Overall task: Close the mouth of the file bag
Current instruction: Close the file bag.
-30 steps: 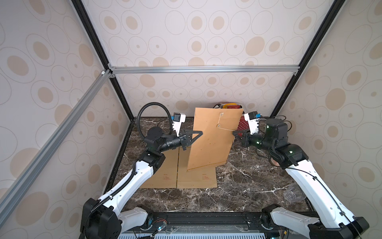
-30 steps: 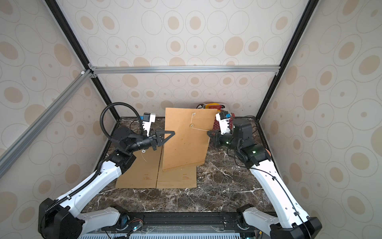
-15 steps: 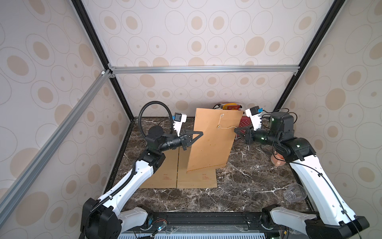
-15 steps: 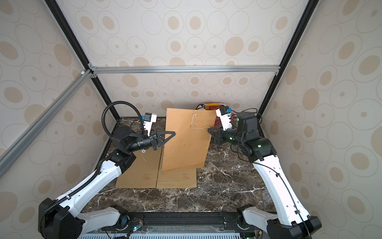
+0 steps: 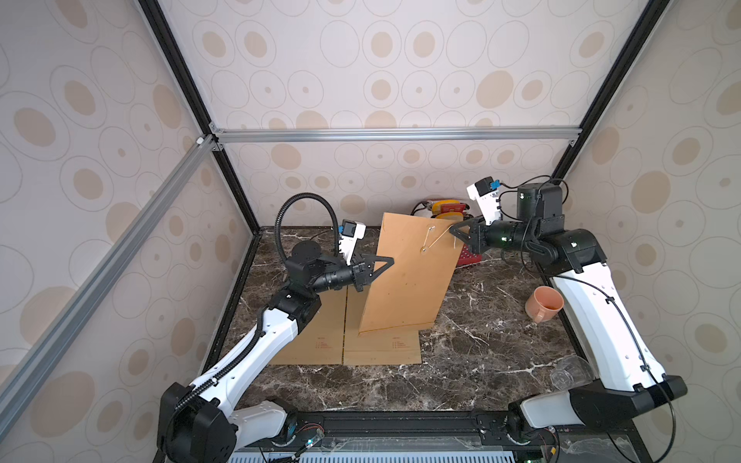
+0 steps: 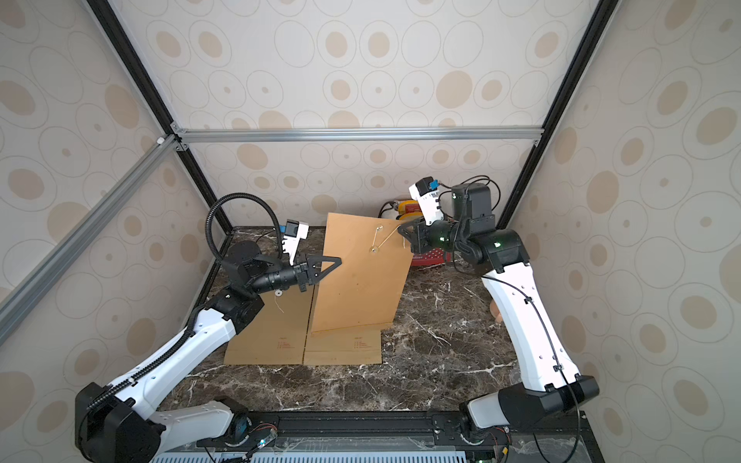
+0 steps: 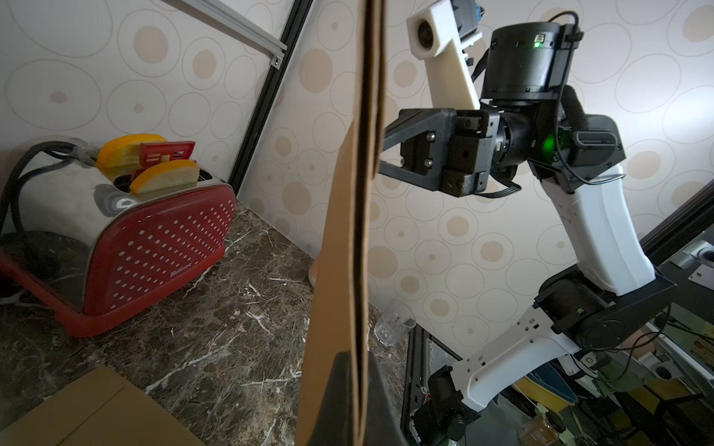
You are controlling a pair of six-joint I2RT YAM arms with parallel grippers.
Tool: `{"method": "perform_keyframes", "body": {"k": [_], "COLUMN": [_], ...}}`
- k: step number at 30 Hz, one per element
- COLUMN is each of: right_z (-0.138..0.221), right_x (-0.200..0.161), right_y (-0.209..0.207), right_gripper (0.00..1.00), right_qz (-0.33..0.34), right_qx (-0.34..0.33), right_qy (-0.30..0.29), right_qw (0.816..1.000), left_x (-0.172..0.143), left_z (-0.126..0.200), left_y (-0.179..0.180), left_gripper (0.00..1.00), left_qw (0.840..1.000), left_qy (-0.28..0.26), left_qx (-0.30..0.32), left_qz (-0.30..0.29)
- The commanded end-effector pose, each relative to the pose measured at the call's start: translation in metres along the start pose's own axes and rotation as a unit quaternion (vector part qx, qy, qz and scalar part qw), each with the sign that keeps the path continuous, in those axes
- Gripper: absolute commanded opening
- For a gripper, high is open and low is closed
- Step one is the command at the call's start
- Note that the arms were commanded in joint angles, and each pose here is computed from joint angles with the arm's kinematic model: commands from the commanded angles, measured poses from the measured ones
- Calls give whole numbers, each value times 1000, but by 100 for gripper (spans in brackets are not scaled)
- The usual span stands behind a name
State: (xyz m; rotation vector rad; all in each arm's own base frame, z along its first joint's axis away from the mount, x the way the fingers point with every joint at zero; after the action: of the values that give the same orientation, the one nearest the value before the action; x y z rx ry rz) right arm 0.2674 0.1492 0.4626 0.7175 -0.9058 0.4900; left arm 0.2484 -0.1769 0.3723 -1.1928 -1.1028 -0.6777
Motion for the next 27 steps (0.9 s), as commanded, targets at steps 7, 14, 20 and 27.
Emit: {"method": "perform_keyframes", "body": {"k": [7,14,20,27], "right_z": [4,-8,-31,-46], "right_x": [7,5,3,3], "right_y": [14,37,59,76], "right_gripper": [0,0,0,0], "right_qz": [19,32,47,64], "right_qx": [8,29,44,58], "right_qy": [1,7,25,47], "right_qw": [1000,999,998,995], "left_x": [16,17,17,17], "left_z": [-2,-1,-2,-4], "left_y": [-10,-11,-12,-14], "left_gripper": [0,0,0,0], "left_qw": [999,999,999,999], "left_qy": [-10,-12,-12,-11], "left_qx": [-14,-15,-21,-25], "left_qz": [-31,-32,-31,-30]}}
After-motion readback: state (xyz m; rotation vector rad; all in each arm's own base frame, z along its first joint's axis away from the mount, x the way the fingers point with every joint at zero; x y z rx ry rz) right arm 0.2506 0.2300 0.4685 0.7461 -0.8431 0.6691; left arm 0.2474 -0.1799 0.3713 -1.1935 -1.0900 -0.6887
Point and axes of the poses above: each gripper's point midway between its finger pads, its own z axis back along the fingers, its own y axis along the line the jaws close on, x = y × z, the point moved 10 cm from there along z, back along the fingers, and after that the axes turned 7 degrees about -z, right-handed, at the moved point
